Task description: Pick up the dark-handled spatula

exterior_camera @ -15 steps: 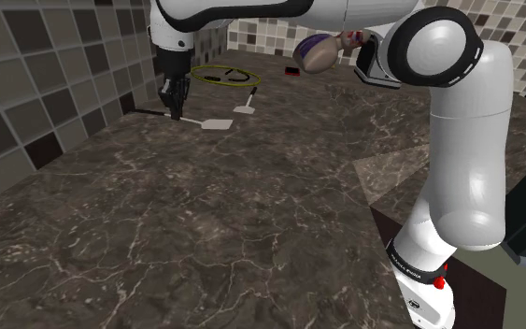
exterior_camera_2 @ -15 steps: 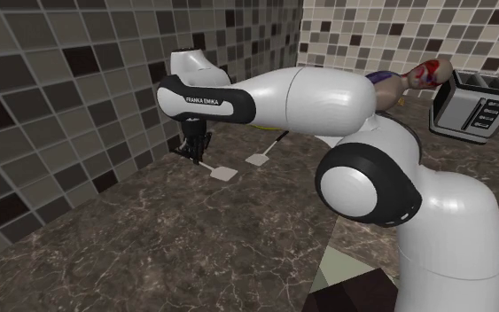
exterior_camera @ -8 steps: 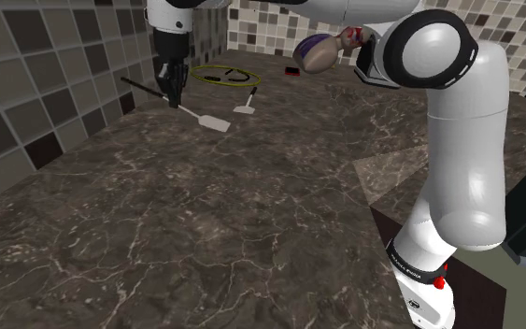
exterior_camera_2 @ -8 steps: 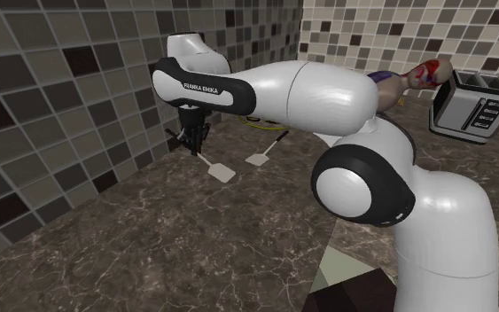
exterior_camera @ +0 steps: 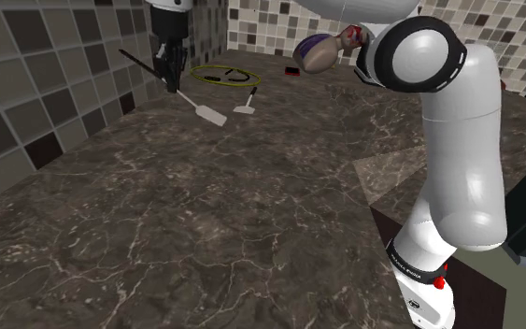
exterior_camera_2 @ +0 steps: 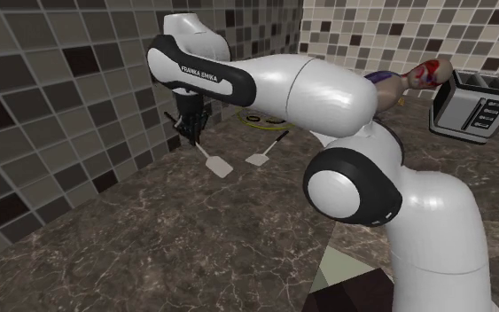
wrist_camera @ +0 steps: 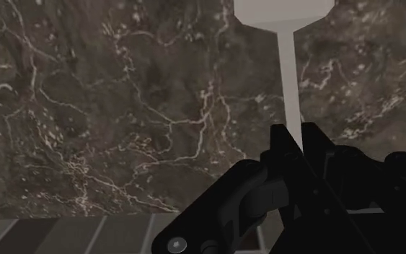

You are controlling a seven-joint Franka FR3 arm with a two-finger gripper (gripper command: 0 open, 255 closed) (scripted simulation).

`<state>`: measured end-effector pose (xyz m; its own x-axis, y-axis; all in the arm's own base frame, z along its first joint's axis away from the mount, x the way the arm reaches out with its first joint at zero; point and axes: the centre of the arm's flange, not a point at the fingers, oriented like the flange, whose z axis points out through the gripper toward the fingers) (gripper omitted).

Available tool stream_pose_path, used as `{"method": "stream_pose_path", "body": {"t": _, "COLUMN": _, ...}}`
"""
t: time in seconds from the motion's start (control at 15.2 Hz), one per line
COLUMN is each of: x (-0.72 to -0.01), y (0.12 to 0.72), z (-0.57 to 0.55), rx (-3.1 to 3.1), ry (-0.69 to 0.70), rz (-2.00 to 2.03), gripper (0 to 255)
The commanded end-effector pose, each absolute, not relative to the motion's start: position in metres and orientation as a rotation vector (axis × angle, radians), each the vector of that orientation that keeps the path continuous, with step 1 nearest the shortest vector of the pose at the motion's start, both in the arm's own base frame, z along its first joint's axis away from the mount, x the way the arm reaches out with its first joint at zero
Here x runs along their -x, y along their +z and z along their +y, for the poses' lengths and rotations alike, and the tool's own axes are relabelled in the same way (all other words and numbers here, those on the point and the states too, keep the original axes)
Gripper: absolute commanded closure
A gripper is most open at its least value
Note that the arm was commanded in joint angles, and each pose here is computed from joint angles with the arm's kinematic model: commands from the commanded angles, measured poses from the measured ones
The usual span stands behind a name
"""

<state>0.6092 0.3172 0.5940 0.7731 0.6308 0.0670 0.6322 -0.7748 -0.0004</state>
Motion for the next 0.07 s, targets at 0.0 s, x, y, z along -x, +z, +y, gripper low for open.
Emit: {"method": "stream_pose_path", "body": {"t": 0.0, "x": -0.6096, "y": 0.5971, "z": 0.3166, "rx": 2.937, "ry": -0.097, "rz": -1.046, "gripper": 255}}
